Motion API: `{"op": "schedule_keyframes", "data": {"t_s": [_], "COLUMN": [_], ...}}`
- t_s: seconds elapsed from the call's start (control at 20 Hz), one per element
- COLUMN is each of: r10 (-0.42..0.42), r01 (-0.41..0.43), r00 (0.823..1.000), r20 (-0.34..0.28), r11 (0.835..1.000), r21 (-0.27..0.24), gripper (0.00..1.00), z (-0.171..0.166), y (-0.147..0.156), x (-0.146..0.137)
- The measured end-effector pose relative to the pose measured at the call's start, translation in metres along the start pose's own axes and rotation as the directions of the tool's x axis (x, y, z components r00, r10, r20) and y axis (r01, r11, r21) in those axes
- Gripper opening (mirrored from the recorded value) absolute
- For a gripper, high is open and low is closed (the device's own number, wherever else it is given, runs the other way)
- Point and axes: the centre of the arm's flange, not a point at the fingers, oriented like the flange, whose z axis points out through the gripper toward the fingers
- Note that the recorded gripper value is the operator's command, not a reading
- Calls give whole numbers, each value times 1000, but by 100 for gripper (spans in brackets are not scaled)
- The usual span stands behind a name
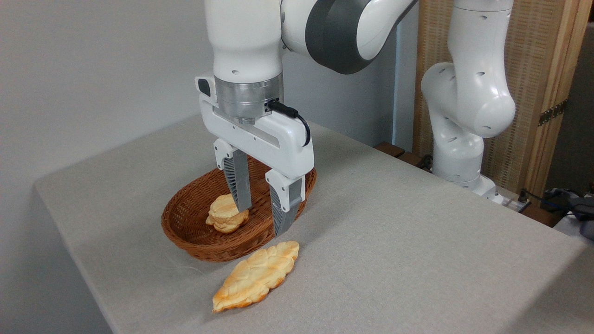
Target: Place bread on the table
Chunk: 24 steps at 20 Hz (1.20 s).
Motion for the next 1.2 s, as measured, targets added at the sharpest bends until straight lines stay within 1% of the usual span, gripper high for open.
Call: {"op": "schedule_keyframes", "data": {"t_s": [0.7, 0.85, 1.2], "r10": [9, 19, 95], "r01": [-9, -19, -95], "r00": [1000, 1000, 995], "r20": [-5, -5, -7], "r11": [1000, 1000, 995], "r21": [1, 1, 1], "gripper": [100, 100, 100], "z": [-2, -2, -2], "y": [4, 8, 51], "x": [2, 6, 36]}}
